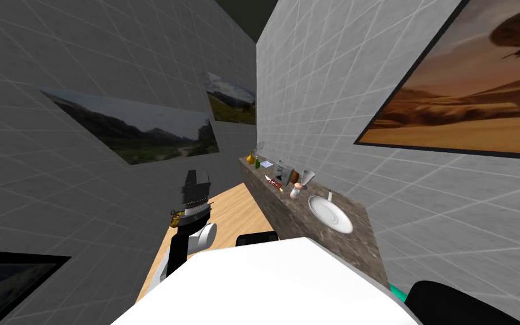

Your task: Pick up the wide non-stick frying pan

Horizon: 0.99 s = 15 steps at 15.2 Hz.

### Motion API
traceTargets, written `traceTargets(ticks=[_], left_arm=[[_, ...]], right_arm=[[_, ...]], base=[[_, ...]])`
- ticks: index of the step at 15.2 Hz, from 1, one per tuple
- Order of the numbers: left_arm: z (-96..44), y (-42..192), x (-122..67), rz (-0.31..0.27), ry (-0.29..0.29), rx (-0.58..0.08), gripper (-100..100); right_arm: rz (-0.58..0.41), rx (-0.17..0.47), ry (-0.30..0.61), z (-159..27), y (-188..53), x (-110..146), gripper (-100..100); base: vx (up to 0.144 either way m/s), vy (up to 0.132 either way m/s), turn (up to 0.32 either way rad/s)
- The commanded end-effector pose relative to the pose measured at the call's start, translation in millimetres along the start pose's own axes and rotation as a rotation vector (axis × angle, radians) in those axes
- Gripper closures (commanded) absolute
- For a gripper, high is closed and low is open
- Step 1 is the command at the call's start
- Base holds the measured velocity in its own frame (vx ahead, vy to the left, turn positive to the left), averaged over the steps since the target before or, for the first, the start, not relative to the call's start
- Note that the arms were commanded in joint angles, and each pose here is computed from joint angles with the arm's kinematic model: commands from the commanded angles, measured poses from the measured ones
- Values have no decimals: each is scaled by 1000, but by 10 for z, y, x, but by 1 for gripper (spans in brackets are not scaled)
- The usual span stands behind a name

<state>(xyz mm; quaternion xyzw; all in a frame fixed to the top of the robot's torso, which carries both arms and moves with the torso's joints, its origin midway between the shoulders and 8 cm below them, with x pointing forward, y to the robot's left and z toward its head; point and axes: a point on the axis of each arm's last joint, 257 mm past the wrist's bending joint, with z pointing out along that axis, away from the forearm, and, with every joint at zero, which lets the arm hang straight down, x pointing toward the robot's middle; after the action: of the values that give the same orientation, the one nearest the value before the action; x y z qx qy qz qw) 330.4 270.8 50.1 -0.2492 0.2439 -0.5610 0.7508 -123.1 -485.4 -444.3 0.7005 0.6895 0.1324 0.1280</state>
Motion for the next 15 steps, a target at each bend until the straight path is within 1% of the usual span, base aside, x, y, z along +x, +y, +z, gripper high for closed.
traceTargets(ticks=[1,2,4,5,6,7,8,9,10,11,13,14,15], left_arm=[[0,0,0,0,0,0,0],[0,0,1,0,0,0,0],[0,0,0,0,0,0,0],[0,0,0,0,0,0,0],[0,0,1,0,0,0,0],[0,0,1,0,0,0,0],[0,0,0,0,0,0,0],[0,0,1,0,0,0,0],[0,0,0,0,0,0,0],[1,0,1,0,0,0,0],[0,0,0,0,0,0,0],[0,0,0,0,0,0,0],[0,0,1,0,0,0,0]], right_arm=[[9,92,-32,-260,-312,-208,-100],[7,93,-32,-262,-309,-216,-100],[7,93,-32,-262,-309,-216,-100],[12,161,-56,-477,-513,-413,-100],[10,165,-61,-488,-528,-435,-100],[10,165,-61,-488,-528,-435,-100],[15,226,-85,-703,-693,-622,-100],[12,231,-90,-719,-705,-652,-100],[22,286,-118,-931,-858,-821,-100],[12,290,-120,-946,-842,-862,-100],[12,290,-120,-946,-842,-862,-100],[10,343,-149,-1164,-940,-1063,-100],[10,343,-149,-1164,-940,-1063,-100]], base=[[18,-12,277],[18,-17,362],[10,-16,63],[13,1,261],[20,-8,383],[17,-21,167],[21,-19,290],[23,-26,298],[32,-26,414],[32,-30,375],[16,-23,63],[18,-5,280],[24,-12,351]])
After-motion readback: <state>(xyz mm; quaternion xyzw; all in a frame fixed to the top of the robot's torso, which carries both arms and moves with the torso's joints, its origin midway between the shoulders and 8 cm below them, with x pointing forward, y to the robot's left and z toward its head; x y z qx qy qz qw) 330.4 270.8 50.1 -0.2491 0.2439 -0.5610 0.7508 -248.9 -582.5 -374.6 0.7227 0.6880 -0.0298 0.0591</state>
